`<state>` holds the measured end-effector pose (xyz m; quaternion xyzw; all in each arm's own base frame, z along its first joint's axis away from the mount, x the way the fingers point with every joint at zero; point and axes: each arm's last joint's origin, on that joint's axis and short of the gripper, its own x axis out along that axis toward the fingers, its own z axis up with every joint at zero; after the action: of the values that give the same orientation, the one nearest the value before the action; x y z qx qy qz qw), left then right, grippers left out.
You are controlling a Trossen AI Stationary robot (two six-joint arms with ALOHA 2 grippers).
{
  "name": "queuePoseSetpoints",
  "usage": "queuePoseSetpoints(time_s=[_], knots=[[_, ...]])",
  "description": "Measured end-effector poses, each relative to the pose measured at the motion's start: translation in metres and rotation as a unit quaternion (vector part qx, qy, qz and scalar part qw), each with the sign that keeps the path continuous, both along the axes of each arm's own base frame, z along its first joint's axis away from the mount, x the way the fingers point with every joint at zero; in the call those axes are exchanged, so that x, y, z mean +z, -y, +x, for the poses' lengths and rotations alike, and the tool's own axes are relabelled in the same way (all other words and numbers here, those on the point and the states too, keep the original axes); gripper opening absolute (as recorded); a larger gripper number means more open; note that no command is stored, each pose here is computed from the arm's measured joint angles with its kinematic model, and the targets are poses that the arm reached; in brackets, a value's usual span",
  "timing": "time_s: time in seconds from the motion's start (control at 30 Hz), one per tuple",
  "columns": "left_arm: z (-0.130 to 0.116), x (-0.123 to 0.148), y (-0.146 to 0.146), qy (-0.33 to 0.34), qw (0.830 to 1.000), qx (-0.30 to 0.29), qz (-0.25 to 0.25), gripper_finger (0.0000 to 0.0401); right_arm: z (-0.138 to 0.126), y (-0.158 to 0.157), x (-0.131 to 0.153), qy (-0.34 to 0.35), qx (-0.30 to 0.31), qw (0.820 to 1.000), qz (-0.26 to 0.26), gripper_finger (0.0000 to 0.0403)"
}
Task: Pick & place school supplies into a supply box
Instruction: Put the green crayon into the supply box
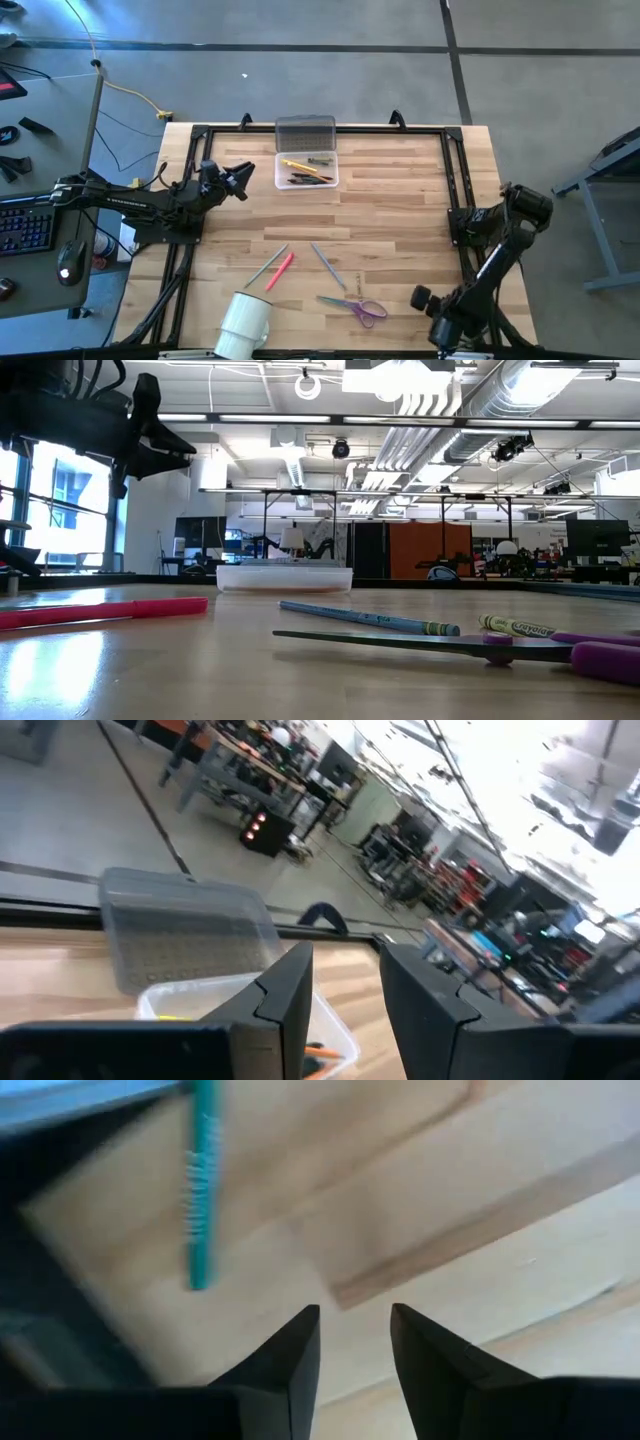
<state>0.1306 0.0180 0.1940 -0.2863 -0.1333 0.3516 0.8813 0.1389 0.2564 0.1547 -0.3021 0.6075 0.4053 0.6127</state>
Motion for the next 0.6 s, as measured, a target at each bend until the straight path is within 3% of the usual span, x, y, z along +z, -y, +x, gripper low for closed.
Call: queuePoseSetpoints(time_s=[0.1,0.23,0.3,0.37,0.47,0.6], knots=[[0.001,0.0,0.001,-0.002,1.0,-0.02,0.004,0.0156,0.0,0.016,0.016,0.021,0.005,0.999,-0.038,0.0112],[0.003,0.006,0.004,-0.014,0.996,-0.08,0.043,0.0156,0.007,0.048,0.044,0.106,-0.038,0.988,-0.109,0.0112],[0.006,0.017,0.006,-0.017,0.99,-0.119,0.074,0.0156,0.013,0.063,0.058,0.159,-0.079,0.976,-0.124,0.0112],[0.01,0.029,0.008,-0.018,0.981,-0.16,0.107,0.0156,0.024,0.076,0.073,0.231,-0.155,0.954,-0.114,0.0112],[0.019,0.045,0.011,-0.048,0.967,-0.215,0.129,0.0156,0.045,0.091,0.094,0.346,-0.31,0.884,-0.051,0.0112],[0.032,0.054,0.012,-0.148,0.955,-0.235,0.105,0.0156,0.069,0.11,0.105,0.439,-0.503,0.742,0.059,0.0112]])
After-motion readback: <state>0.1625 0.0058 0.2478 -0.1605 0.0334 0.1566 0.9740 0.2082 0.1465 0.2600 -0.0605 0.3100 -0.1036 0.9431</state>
